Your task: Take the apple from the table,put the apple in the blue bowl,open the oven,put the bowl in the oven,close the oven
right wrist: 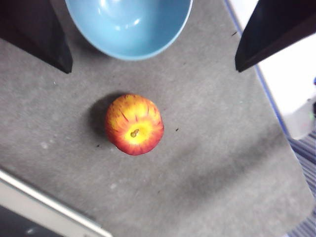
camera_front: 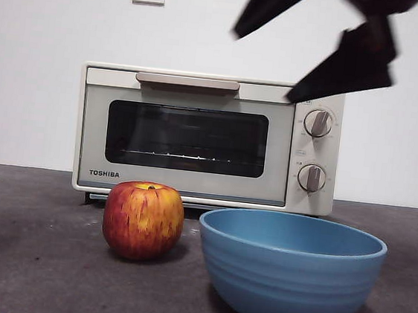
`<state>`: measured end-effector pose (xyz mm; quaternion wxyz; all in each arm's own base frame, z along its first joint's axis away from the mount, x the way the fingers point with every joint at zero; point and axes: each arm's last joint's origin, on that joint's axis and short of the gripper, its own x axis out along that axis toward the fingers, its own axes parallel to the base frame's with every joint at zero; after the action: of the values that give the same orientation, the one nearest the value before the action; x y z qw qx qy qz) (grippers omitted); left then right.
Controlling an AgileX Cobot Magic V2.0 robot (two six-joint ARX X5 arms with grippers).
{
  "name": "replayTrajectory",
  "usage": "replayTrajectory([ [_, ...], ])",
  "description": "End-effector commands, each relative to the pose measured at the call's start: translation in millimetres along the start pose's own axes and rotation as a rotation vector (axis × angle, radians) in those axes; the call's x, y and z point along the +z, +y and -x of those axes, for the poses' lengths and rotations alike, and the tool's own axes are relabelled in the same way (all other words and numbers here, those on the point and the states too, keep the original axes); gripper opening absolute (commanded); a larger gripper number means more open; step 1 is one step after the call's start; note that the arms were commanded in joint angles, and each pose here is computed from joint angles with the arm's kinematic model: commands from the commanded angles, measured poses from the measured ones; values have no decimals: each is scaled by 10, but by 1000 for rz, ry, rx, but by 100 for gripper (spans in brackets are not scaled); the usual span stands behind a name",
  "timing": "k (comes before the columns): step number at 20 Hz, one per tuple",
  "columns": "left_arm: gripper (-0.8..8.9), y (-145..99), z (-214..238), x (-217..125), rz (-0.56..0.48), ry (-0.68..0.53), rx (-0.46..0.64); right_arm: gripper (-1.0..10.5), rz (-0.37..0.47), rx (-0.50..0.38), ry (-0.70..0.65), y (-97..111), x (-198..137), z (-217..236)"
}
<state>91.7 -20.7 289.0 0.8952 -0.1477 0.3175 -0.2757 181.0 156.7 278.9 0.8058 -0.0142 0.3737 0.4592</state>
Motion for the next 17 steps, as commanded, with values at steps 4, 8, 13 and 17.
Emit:
replayTrajectory([
  [4, 7, -30, 26, 49, -24, -19, -13, 562, 27, 15, 83, 78, 373, -546],
  [8, 7, -30, 26, 49, -25, -19, -13, 562, 36, 10, 140, 82, 529, -965],
  [13, 7, -30, 26, 49, -24, -19, -13, 562, 44, -86, 208, 4, 567, -1380],
  [17, 7, -30, 25, 49, -24, -18, -13, 562, 48, -127, 267, -39, 476, -1620],
])
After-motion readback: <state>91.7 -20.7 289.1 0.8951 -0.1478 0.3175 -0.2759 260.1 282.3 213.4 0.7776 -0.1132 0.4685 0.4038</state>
